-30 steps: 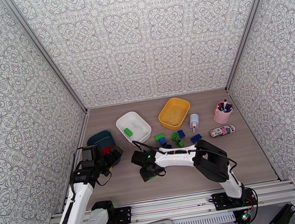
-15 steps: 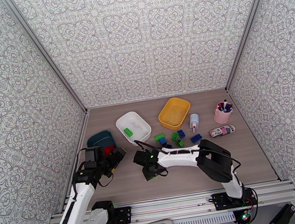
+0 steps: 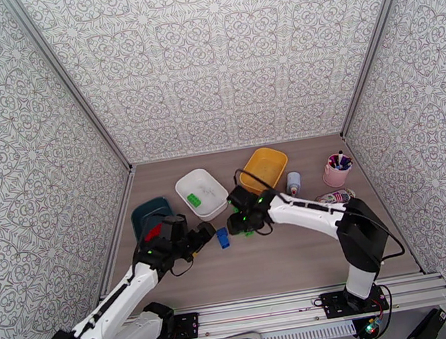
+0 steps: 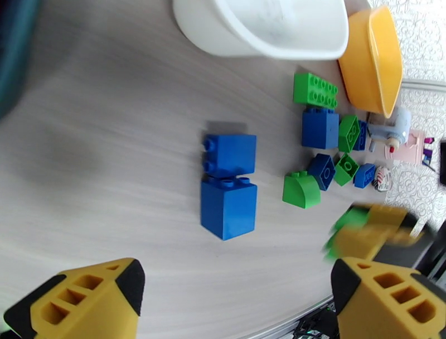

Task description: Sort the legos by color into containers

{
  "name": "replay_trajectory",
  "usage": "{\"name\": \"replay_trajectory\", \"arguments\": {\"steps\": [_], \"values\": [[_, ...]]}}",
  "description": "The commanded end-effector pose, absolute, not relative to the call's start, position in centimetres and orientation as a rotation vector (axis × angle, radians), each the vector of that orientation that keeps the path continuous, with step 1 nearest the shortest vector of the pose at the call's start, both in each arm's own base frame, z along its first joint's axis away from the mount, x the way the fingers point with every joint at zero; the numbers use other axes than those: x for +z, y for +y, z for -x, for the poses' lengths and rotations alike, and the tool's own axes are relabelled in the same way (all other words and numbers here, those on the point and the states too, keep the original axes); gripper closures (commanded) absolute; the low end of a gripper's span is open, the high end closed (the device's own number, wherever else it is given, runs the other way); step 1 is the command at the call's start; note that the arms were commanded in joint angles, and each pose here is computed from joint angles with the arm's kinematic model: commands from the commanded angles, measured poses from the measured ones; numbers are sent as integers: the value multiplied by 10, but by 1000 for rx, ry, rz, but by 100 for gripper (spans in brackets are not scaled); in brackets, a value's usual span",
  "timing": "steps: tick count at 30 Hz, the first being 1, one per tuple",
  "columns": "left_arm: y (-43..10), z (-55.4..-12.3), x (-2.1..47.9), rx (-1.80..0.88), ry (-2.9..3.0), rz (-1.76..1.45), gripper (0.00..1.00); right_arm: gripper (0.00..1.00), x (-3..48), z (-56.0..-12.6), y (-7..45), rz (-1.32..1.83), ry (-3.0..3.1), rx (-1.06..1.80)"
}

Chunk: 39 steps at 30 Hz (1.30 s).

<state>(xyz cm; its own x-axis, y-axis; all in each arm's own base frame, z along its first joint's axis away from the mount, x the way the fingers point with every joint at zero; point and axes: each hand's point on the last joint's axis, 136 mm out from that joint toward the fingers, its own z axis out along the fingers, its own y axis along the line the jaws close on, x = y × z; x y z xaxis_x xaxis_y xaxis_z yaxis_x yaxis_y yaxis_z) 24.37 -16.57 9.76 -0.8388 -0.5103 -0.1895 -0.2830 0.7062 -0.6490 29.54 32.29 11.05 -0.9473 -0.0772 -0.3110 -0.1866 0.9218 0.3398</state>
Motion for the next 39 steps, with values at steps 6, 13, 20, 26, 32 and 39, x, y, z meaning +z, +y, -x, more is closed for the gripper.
{"name": "replay_trajectory", "arguments": {"steps": [6,13,20,26,32,39], "values": [[-181,-246,82,-870,2569,607,9,43,164,-353,379,222,2677,869],[-183,-242,81,-859,2576,574,10,33,177,-390,430,201,2650,1062],[-177,-238,89,-847,2557,557,9,24,192,-405,440,194,2621,1109],[-176,-240,93,-845,2546,545,8,22,203,-402,416,216,2611,996],[-177,-246,105,-842,2530,499,8,27,199,-393,369,213,2629,816],[-181,-254,117,-829,2529,442,8,32,176,-378,300,172,2671,614]]}}
